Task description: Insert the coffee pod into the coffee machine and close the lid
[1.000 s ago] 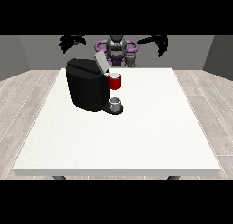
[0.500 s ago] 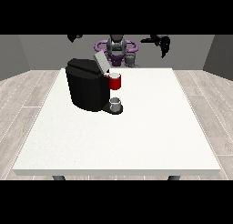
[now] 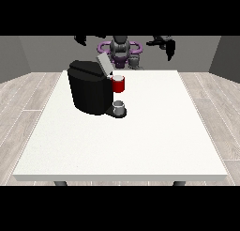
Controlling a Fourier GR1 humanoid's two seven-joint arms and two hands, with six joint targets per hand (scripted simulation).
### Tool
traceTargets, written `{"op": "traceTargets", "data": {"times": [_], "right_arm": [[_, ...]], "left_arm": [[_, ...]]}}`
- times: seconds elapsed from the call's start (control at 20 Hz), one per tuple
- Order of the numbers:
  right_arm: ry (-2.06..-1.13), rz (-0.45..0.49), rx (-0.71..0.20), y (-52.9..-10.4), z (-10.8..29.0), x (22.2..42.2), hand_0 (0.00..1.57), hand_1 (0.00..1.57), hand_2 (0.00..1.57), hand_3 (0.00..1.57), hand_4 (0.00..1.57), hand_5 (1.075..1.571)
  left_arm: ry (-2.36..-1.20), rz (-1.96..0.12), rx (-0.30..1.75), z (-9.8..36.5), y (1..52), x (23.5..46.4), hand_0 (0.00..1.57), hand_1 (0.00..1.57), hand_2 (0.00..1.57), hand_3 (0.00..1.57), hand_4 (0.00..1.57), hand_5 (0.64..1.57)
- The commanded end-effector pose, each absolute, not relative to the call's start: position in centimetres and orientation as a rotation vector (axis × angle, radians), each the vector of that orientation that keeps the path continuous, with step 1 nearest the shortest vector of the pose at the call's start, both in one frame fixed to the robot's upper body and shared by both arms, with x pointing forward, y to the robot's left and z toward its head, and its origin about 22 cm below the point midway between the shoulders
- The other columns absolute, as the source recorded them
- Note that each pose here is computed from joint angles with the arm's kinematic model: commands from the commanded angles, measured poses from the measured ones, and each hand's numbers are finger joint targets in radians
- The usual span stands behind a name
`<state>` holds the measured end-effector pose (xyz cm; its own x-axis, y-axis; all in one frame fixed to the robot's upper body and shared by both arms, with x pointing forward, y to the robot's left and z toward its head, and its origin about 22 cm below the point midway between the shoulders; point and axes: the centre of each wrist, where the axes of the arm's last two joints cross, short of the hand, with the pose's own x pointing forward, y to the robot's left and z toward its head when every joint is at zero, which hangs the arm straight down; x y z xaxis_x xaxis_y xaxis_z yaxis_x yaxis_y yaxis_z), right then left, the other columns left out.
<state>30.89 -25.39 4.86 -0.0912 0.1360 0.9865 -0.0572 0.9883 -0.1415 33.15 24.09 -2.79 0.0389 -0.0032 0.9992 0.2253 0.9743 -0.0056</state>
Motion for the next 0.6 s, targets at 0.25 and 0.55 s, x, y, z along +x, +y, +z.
{"op": "traceTargets", "data": {"times": [0.25, 0.55], "right_arm": [[-1.618, 0.113, -0.009, -26.4, 4.8, 32.5, 0.00, 0.00, 0.00, 0.00, 0.00, 1.571], [-1.681, 0.143, 0.003, -27.1, 5.6, 35.0, 0.00, 0.00, 0.00, 0.00, 0.00, 1.571]], "left_arm": [[-1.534, -0.135, -0.160, -2.1, 25.2, 29.7, 0.00, 0.00, 0.00, 0.00, 0.00, 1.571], [-1.634, -0.142, -0.124, 1.8, 24.9, 31.3, 0.00, 0.00, 0.00, 0.00, 0.00, 1.571]]}}
